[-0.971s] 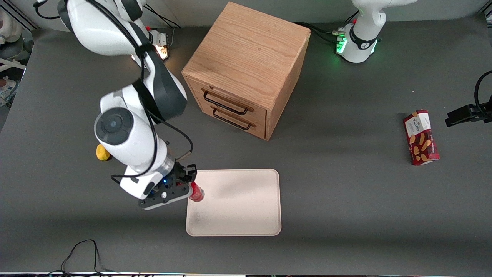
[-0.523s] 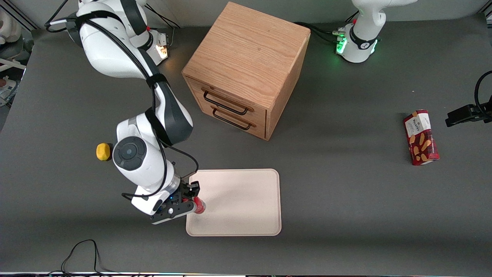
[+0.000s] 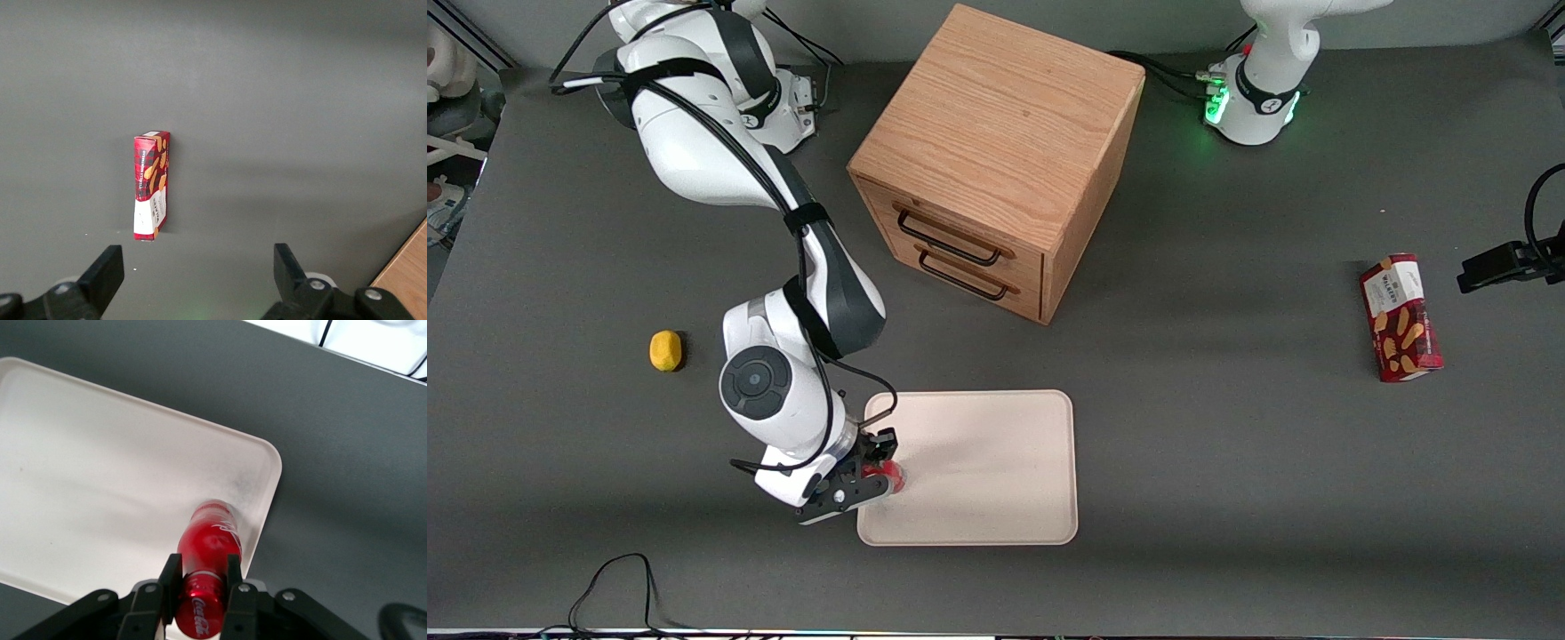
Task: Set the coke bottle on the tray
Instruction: 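Lower the bottle onto the tray and open the right gripper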
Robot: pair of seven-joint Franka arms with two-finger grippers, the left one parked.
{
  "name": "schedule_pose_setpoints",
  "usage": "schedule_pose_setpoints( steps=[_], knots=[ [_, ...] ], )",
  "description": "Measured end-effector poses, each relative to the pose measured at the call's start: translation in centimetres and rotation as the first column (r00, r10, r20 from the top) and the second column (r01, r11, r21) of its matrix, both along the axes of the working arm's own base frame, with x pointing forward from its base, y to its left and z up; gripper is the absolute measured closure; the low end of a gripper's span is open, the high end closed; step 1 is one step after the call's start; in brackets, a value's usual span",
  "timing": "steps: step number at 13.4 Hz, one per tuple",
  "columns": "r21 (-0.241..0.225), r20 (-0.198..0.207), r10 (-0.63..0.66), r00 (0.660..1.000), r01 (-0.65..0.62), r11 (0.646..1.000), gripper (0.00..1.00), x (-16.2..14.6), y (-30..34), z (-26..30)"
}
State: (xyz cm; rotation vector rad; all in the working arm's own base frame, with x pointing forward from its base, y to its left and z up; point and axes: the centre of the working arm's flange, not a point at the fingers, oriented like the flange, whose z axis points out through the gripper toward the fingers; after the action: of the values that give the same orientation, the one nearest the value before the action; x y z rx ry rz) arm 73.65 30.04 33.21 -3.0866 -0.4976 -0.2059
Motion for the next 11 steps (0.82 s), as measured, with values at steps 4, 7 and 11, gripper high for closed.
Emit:
schedule_pose_setpoints(
  steps=[4,7,11],
  knots=[
    [0.003,0.011,0.005,1.0,-0.005,1.0,0.69,0.1,0.0,0.0],
    [0.007,0.02,0.0,1.0,0.0,1.0,0.43,0.4,-0.3,0.4],
    [0.013,0.034,-0.004,0.999,0.004,1.0,0.01,0.6,-0.6,1.3]
  ],
)
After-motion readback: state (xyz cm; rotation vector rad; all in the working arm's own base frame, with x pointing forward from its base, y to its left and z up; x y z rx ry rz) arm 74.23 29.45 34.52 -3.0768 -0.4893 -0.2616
